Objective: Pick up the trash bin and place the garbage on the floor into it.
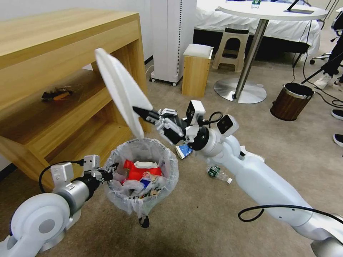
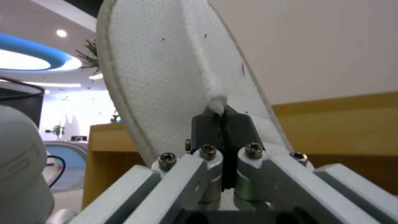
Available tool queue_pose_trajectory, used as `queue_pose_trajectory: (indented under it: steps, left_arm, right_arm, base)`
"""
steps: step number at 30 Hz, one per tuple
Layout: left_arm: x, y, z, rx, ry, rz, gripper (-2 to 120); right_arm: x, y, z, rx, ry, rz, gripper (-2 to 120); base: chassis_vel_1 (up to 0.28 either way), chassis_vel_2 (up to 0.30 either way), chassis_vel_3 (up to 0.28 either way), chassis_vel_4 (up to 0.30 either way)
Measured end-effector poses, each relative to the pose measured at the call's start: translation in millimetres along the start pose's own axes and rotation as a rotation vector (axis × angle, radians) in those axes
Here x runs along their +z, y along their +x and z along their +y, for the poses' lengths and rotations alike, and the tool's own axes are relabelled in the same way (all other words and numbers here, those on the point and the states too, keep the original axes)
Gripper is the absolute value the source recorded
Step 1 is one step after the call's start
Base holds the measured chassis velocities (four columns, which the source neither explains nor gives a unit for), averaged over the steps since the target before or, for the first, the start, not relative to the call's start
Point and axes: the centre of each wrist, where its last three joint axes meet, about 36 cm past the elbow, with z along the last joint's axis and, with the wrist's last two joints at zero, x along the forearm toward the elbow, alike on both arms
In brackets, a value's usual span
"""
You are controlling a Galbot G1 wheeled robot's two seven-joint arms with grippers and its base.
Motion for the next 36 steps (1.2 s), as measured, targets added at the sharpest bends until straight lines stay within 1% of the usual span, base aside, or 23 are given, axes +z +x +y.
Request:
queue_pose_trajectory:
  steps: [7, 12, 19, 27, 29, 30, 33, 34, 36]
  left_arm:
    - [-0.3, -1.3, -1.2, 0.019, 0.016, -0.004, 0]
    - [-3.4, 3.7, 1.4, 0.011, 0.010, -0.017, 0]
    - [-8.5, 10.4, 2.9, 0.004, 0.004, -0.037, 0]
    - [-10.7, 15.7, 2.8, 0.001, 0.002, -0.049, 0]
    - [-11.5, 17.0, 3.2, -0.002, 0.000, -0.053, 0]
    - [-11.5, 17.0, 3.2, -0.002, 0.000, -0.053, 0]
    - [-12.2, 18.8, 2.2, 0.000, -0.003, -0.056, 0]
    - [-12.2, 18.8, 2.2, 0.000, -0.003, -0.056, 0]
    - [-12.3, 19.5, 1.3, 0.003, -0.004, -0.057, 0]
  right_arm:
    - [24.4, 6.1, 3.1, 0.001, -0.028, 0.029, 0]
    - [37.5, 19.6, 4.0, 0.002, -0.027, 0.071, 0]
    - [43.8, 33.1, 6.8, 0.000, -0.027, 0.105, 0]
    - [43.3, 42.9, 8.5, 0.012, -0.015, 0.122, 0]
    - [42.2, 47.2, 8.9, 0.020, -0.007, 0.128, 9]
    - [42.2, 47.2, 8.9, 0.020, -0.007, 0.128, 9]
    - [40.9, 50.9, 9.9, 0.027, -0.002, 0.132, 24]
    - [40.9, 50.9, 9.9, 0.027, -0.002, 0.132, 24]
    - [40.5, 50.9, 10.5, 0.027, -0.001, 0.132, 32]
  base:
    - [0.000, 0.000, 0.000, 0.000]
    - [0.000, 0.000, 0.000, 0.000]
    - [0.000, 0.000, 0.000, 0.000]
    - [0.000, 0.000, 0.000, 0.000]
    - [0.000, 0.000, 0.000, 0.000]
    - [0.000, 0.000, 0.000, 0.000]
    - [0.000, 0.000, 0.000, 0.000]
    - [0.000, 0.000, 0.000, 0.000]
    - [0.000, 0.000, 0.000, 0.000]
